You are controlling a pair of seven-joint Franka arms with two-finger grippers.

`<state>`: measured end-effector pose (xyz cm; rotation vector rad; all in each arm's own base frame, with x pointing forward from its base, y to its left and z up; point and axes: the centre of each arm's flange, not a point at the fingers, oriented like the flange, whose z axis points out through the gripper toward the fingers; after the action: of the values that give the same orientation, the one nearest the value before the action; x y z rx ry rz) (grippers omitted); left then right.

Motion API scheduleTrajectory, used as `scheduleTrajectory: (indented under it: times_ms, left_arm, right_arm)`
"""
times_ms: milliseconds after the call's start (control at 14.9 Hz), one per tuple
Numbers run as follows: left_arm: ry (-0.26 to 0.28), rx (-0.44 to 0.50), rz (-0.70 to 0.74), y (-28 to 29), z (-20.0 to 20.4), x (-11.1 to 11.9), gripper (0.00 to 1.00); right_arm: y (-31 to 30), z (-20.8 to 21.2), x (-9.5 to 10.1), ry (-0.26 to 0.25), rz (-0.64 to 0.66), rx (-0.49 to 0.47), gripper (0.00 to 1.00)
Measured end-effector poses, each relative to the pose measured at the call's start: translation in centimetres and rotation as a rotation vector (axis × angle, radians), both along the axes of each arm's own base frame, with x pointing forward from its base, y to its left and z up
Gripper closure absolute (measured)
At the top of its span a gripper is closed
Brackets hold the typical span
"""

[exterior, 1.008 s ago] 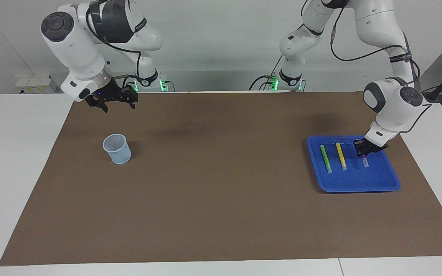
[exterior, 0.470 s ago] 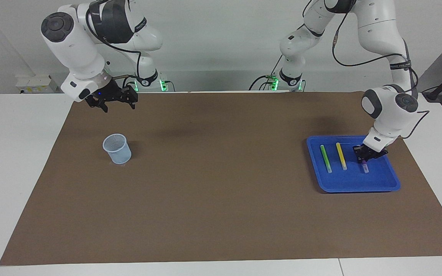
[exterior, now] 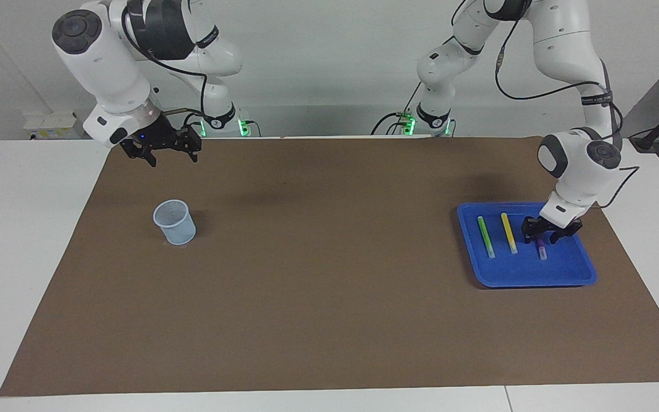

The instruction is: Right arm passes pens to left for tray arrangement

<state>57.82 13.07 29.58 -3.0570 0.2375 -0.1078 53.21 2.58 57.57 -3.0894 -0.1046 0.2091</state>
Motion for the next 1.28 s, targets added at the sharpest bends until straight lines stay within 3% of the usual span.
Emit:
scheduleTrajectory:
  times_ms: [67, 134, 403, 538, 874, 1277]
  left_arm:
    - [0.000, -0.001, 0.004, 0.0, 0.0, 0.0, 0.02]
    - [0.000, -0.001, 0.005, -0.1, -0.1, 0.0, 0.00]
    - [0.007, -0.001, 0.010, -0.1, 0.2, 0.1, 0.00]
    - [0.037, 0.002, 0.016, 0.0, 1.1, 0.6, 0.00]
    - [0.082, -0.020, 0.056, -1.3, 7.9, 2.5, 0.00]
    - [0.070, -0.023, 0.148, -7.9, 15.8, 3.0, 0.00]
  right_arm:
    - [-0.2, 0.9, -0.1, -0.007, -0.003, 0.000, 0.00]
    - [-0.3, 1.8, -0.1, -0.012, -0.004, 0.000, 0.00]
    - [-0.5, 3.1, -0.3, -0.020, -0.002, -0.021, 0.00]
    - [-0.6, 3.1, -0.3, -0.018, -0.002, -0.024, 0.00]
    - [-1.8, 3.0, -0.2, -0.018, -0.024, -0.023, 0.00]
    - [-1.9, 3.0, -0.2, -0.018, -0.027, -0.023, 0.00]
